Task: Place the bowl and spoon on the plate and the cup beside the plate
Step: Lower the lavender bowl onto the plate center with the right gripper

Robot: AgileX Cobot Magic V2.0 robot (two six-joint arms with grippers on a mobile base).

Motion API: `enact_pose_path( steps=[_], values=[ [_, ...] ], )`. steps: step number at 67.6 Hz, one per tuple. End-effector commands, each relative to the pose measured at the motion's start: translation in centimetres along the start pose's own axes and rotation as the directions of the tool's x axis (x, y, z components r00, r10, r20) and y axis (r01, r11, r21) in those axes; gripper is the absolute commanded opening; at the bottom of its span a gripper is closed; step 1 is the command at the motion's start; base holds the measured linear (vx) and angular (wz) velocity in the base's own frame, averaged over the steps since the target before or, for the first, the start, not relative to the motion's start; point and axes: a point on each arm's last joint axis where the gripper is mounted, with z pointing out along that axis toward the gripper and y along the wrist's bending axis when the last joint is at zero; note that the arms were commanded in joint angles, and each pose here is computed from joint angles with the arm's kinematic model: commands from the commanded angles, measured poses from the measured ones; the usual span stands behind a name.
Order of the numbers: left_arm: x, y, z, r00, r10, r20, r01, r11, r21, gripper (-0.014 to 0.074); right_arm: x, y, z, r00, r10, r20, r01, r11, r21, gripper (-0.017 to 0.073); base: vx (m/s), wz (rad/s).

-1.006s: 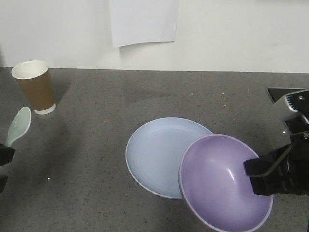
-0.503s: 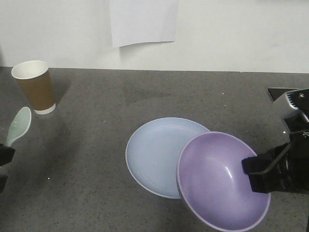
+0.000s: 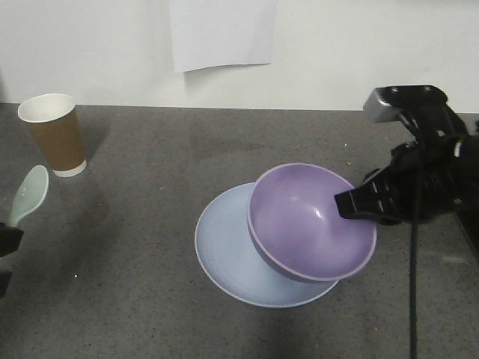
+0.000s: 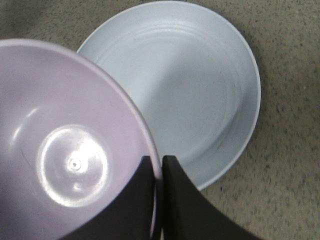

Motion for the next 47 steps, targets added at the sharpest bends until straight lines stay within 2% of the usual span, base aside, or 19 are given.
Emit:
enact_pose_path(
  steps=[1, 14, 28, 41, 47],
  values=[
    [-1.0, -0.1, -0.8, 0.996, -0.006, 0.089, 0.005, 1.000, 0.001, 0.0101, -2.7, -0.3, 0.6, 0.998, -0.026, 0.048, 0.025, 1.000, 0.016, -0.0001, 0.00, 0.00],
    [-1.0, -0.1, -0.8, 0.996, -0.006, 0.089, 0.005, 1.000, 0.001, 0.0101, -4.8, -2.1, 5.3, 0.998, -0.025, -0.056, 0.028, 0.998, 0.048, -0.0001, 0.00, 0.00],
    [-1.0, -0.1, -0.8, 0.996, -0.006, 0.089, 0.005, 1.000, 0.001, 0.0101, -5.9, -3.5, 9.5, 0.992, -0.003, -0.124, 0.009, 0.999, 0.049, -0.0001, 0.00, 0.00],
    [-1.0, -0.1, -0.8, 0.996, -0.006, 0.089, 0.005, 1.000, 0.001, 0.0101, -6.2, -4.3, 11.5, 0.987, -0.009, -0.160, 0.020, 0.998, 0.067, 0.0004, 0.00, 0.00],
    [-1.0, -0.1, -0.8, 0.996, -0.006, 0.089, 0.005, 1.000, 0.001, 0.0101, -6.2, -4.4, 11.6, 0.987, -0.029, -0.159, 0.040, 0.997, 0.065, 0.0026, 0.00, 0.00]
  ],
)
